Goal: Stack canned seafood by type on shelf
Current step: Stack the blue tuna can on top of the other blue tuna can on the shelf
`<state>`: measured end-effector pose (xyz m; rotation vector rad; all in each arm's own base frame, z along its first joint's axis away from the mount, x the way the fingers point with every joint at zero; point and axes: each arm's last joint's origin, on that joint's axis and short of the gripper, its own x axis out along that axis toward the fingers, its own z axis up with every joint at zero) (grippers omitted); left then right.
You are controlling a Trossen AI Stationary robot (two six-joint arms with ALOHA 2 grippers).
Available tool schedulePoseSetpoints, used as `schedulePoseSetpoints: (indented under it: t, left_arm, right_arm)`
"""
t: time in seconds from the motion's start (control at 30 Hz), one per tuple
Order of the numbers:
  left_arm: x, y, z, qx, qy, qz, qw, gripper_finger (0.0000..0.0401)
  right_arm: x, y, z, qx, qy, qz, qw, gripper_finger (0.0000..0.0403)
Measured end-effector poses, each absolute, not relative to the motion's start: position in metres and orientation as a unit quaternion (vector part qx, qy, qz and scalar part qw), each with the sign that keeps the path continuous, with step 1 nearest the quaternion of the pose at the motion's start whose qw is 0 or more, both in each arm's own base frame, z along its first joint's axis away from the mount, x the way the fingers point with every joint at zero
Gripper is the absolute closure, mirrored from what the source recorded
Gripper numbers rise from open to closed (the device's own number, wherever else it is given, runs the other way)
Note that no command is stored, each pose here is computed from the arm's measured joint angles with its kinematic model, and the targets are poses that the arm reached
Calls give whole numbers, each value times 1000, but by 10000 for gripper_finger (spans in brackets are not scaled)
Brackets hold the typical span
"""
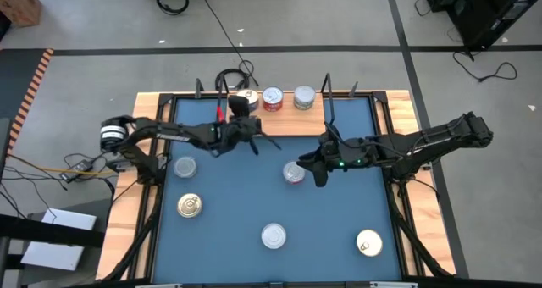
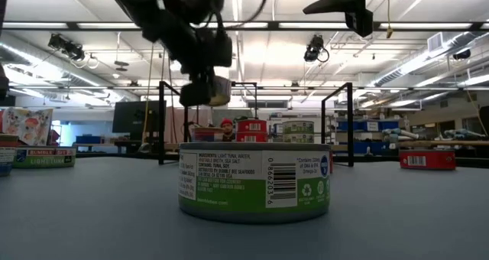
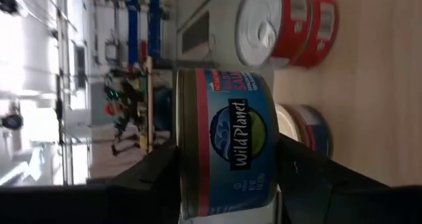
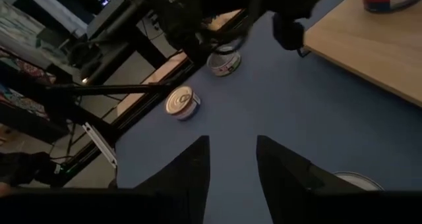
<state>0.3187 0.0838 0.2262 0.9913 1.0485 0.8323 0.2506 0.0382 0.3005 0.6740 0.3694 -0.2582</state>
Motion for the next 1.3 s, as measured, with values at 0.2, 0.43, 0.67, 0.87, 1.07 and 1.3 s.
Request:
schedulePoseSetpoints:
  t: [0.2,0.43,0.67,0.87,1.07,1.3]
  left_arm:
    - [323,104,219,411,479,366,684,199]
    - [319,121,214,390,504,371,676,199]
    - [321,134,199,381,518,368,672,199]
    - [322,136,194,381,524,370,666,199]
    - [322,136,193,382,527,369,663,195]
    - [321,135,193,388,534,382,647,120]
  right_arm:
    - [251,38,300,327,180,-125,919,271]
    - [251,38,301,325,178,-124,920,270]
    - [251,39,301,325,178,-123,920,272]
    - [251,39,301,322,179,-122,922,272]
    - [251,39,301,322,179,-121,922,274]
    - [251,40,301,322,181,-118,922,275]
